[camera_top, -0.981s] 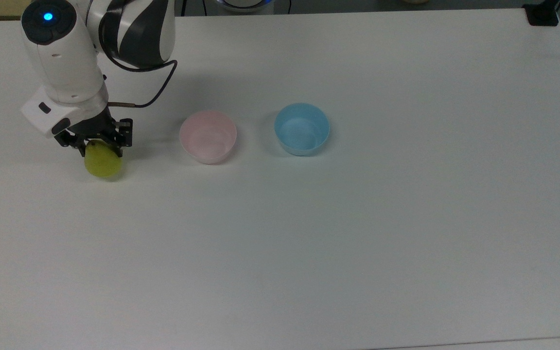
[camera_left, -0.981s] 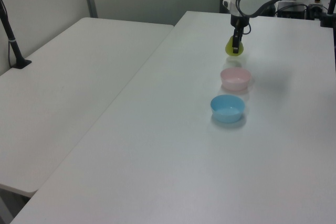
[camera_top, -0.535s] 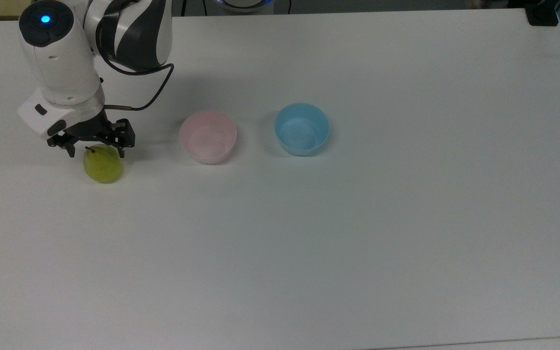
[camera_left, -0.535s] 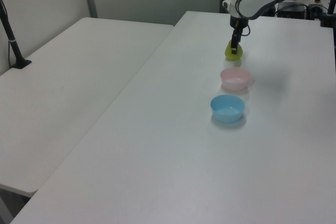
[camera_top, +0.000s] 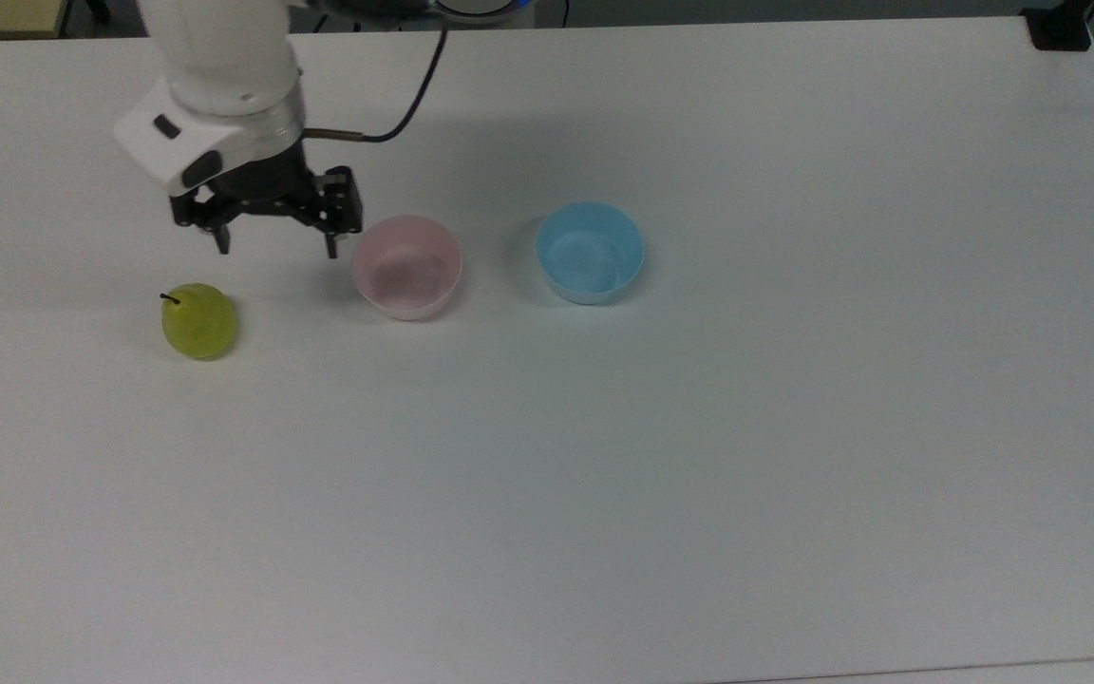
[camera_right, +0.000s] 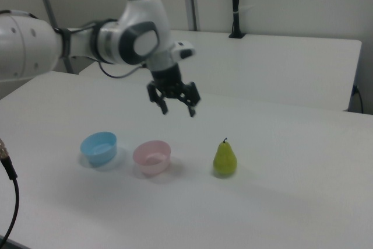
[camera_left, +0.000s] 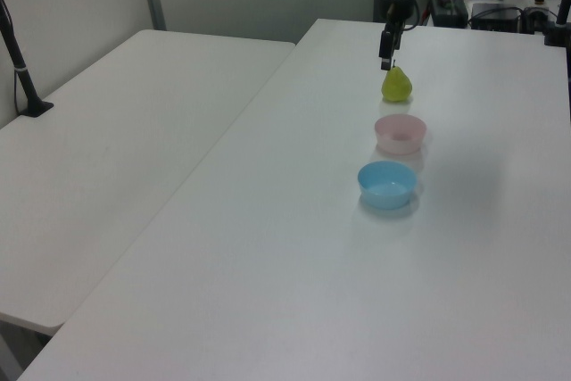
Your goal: Pick up a pear from the bowl
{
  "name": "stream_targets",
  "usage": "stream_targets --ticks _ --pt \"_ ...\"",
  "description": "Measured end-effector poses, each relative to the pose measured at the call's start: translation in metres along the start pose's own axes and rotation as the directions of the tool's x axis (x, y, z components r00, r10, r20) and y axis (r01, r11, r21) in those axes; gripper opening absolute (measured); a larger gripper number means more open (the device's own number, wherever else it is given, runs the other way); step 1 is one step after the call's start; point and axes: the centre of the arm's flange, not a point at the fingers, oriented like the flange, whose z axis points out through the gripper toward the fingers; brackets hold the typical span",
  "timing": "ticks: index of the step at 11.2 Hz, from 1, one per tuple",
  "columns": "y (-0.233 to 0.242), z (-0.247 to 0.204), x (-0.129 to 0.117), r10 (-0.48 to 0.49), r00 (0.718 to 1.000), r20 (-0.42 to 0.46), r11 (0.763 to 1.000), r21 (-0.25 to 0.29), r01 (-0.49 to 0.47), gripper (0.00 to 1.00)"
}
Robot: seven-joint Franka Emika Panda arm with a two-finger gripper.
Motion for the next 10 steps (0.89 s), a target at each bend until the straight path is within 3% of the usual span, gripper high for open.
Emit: stream_targets --ticks 3,6,10 --pt "-0.068 -0.059 -0.01 0.013 1.0 0.009 1.0 0.013 -0.013 1.0" --pt "-0.11 -0.127 -0.042 -0.013 1.0 0.026 1.0 0.026 0.012 1.0" --pt "-0.124 -0.136 -0.052 0.023 0.999 0.045 0.999 0.028 -0.024 1.0"
